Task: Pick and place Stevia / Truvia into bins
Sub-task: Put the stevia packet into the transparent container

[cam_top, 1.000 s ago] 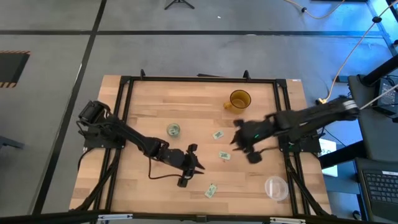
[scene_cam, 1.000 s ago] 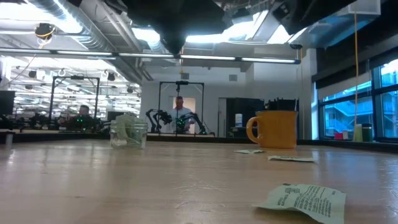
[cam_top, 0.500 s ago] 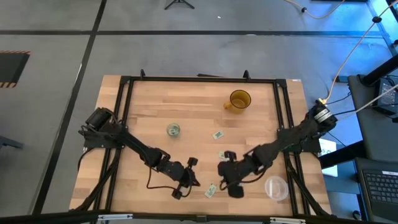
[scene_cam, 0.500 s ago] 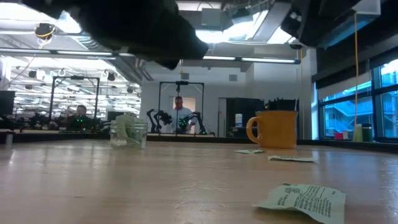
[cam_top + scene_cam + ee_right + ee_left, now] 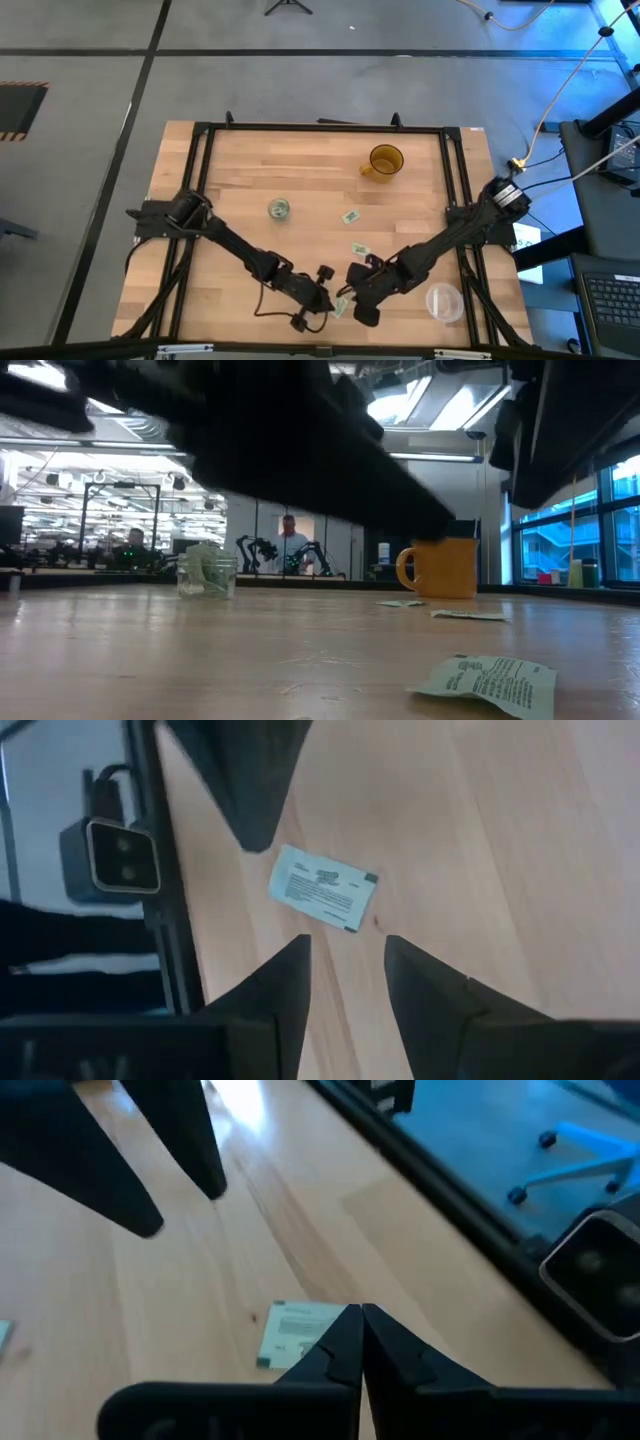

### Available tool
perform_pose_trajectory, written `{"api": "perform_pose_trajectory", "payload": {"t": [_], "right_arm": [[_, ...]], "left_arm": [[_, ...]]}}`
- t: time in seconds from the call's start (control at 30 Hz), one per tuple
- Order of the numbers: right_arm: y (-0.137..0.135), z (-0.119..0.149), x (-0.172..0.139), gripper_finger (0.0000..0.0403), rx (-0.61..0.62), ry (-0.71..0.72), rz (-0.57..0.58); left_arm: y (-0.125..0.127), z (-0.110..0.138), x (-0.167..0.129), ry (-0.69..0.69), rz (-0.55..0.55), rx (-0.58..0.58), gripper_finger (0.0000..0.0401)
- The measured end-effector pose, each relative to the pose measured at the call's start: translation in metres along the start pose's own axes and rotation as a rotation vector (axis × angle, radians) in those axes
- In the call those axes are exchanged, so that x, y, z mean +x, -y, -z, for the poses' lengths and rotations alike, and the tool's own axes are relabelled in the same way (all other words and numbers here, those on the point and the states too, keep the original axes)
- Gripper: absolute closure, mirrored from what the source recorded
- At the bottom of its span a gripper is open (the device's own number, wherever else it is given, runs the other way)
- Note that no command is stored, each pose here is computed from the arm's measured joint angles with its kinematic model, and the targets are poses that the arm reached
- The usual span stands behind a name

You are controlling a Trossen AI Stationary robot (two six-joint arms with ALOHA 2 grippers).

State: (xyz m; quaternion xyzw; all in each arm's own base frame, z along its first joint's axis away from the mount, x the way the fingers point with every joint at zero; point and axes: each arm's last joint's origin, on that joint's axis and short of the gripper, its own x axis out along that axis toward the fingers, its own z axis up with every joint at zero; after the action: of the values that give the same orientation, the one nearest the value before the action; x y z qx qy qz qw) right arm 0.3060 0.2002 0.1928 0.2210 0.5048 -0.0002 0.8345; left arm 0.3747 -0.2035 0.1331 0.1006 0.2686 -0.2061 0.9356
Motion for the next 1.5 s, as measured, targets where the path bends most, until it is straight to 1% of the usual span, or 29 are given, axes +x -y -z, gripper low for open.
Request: {"api": "perform_pose_trajectory", "payload": {"t": [0.1,0.17,0.4,0.53,0.67,0.77,0.87,1.03,1.2,1.5], "right_arm": [[0.0,0.0,0.0,0.0269,0.078,0.0,0.003],[0.0,0.0,0.0,0.0269,0.099,0.0,0.005],[0.004,0.002,0.001,0.0269,0.099,-0.006,0.036],[0.005,0.003,0.001,0.0269,0.113,-0.012,0.05],[0.007,0.004,0.001,0.0269,0.17,-0.002,0.075],[0.007,0.004,0.001,0.0269,0.226,-0.002,0.079],[0.007,0.004,0.001,0.0269,0.27,-0.001,0.08],[0.005,0.003,0.001,0.0269,0.356,0.01,0.059],[0.002,0.0,0.001,0.0269,0.335,0.035,0.014],[0.002,0.0,0.001,0.0269,0.335,0.033,0.017]], "left_arm": [[0.001,0.001,0.007,-0.034,0.0,0.007,0.0399],[0.003,0.0,0.009,-0.036,0.0,0.032,0.0399],[0.002,0.002,0.012,-0.056,-0.038,0.09,0.0399],[0.002,0.003,0.012,-0.06,-0.058,0.09,0.04],[0.007,0.01,0.017,-0.076,-0.057,0.07,0.04],[0.013,0.011,0.02,-0.05,-0.057,0.073,0.0399],[0.018,0.01,0.022,-0.017,-0.05,0.069,0.0399],[0.019,0.013,0.023,-0.03,-0.076,0.072,0.0399],[0.012,0.014,0.024,-0.044,-0.071,0.064,0.04],[0.011,0.014,0.024,-0.046,-0.054,0.069,0.0399]]}}
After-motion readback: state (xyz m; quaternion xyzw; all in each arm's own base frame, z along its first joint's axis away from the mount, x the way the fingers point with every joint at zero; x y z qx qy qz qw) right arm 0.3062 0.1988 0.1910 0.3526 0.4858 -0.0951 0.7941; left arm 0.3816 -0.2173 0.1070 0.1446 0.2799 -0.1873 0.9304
